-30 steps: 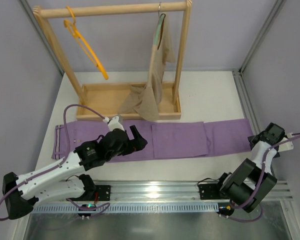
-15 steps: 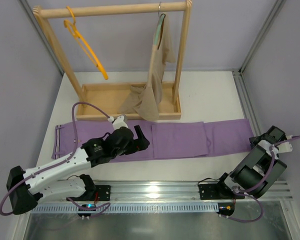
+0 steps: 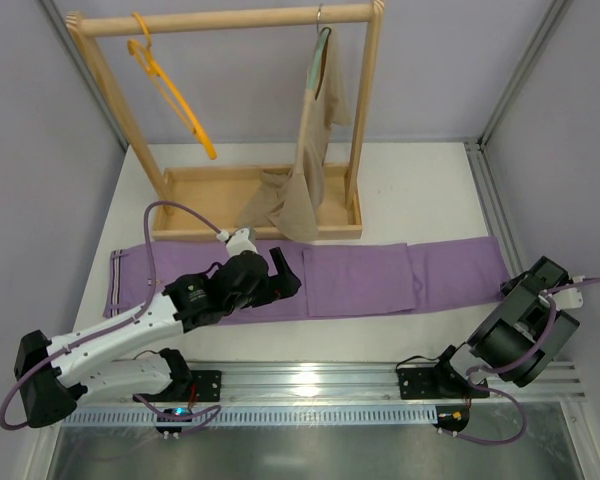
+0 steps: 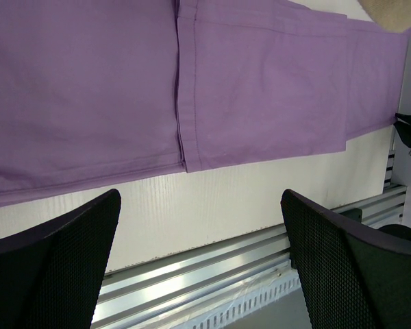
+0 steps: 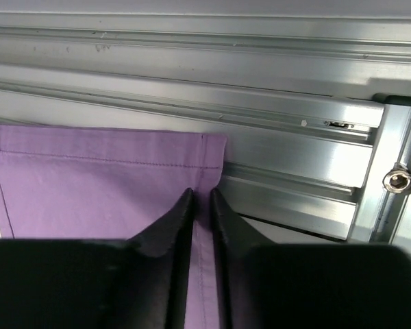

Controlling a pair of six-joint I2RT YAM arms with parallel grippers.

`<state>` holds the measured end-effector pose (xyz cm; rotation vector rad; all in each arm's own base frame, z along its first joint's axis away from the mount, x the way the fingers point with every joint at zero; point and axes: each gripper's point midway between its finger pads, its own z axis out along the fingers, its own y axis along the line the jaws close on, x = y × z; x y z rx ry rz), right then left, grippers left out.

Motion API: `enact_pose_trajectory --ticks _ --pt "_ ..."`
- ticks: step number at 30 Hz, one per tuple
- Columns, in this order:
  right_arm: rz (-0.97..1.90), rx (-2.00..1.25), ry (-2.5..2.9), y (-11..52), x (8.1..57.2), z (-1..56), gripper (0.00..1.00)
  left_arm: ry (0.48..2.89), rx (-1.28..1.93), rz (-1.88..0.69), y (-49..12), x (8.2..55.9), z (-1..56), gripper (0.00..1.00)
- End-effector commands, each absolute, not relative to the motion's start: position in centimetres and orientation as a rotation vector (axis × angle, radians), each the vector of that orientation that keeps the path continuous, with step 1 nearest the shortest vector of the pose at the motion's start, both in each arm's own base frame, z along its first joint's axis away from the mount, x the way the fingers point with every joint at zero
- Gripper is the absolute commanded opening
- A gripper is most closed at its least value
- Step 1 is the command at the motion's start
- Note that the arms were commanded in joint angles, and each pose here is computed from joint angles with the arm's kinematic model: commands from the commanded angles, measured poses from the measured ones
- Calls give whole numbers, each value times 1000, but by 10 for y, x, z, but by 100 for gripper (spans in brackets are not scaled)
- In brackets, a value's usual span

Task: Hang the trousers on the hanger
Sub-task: Fold the trousers

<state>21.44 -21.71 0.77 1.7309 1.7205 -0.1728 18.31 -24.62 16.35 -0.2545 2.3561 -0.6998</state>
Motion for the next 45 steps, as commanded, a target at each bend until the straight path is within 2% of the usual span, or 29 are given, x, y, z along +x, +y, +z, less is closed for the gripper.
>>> enact_pose_trajectory --ticks 1,3,8,10,15,19,20,22,27,34,36,38,40,41,43,45 --pt "-133 1741 1708 -217 221 7 17 2304 -254 -726 -248 188 182 100" --pt "-126 1711 1719 -217 224 10 4 2299 -257 -720 -246 189 182 100" --pt "-176 1629 1720 -219 219 35 4 2248 -271 -685 -233 193 190 100" --pt "-221 1534 1704 -220 222 63 4 2232 -283 -649 -223 198 191 100" --pt "-263 1273 1777 -179 243 124 4 2225 -332 -625 -207 211 186 100" --pt "-149 950 1877 -95 267 149 4 2257 -370 -638 -198 220 169 100" --pt "-30 815 1937 -52 277 143 4 2262 -375 -644 -197 221 167 100" --pt "64 712 1976 -14 279 137 4 2267 -399 -654 -194 225 162 100" --pt "274 385 2150 109 248 99 4 2261 -416 -683 -193 225 157 100" --pt "404 97 2280 190 202 74 4 2287 -401 -673 -190 218 148 100" --pt "407 63 2288 195 196 72 11 2281 -403 -656 -185 217 148 100" --pt "441 47 2278 201 194 78 28 2275 -403 -644 -181 216 147 100" --pt "476 24 2246 205 195 91 36 2277 -403 -635 -178 214 145 100" --pt "470 -26 2219 206 198 100 44 2279 -403 -635 -178 213 145 100" --pt "372 -28 2186 198 210 112 52 2277 -406 -638 -177 212 144 100" --pt "267 -58 2196 191 217 113 52 2275 -409 -642 -176 212 144 100"
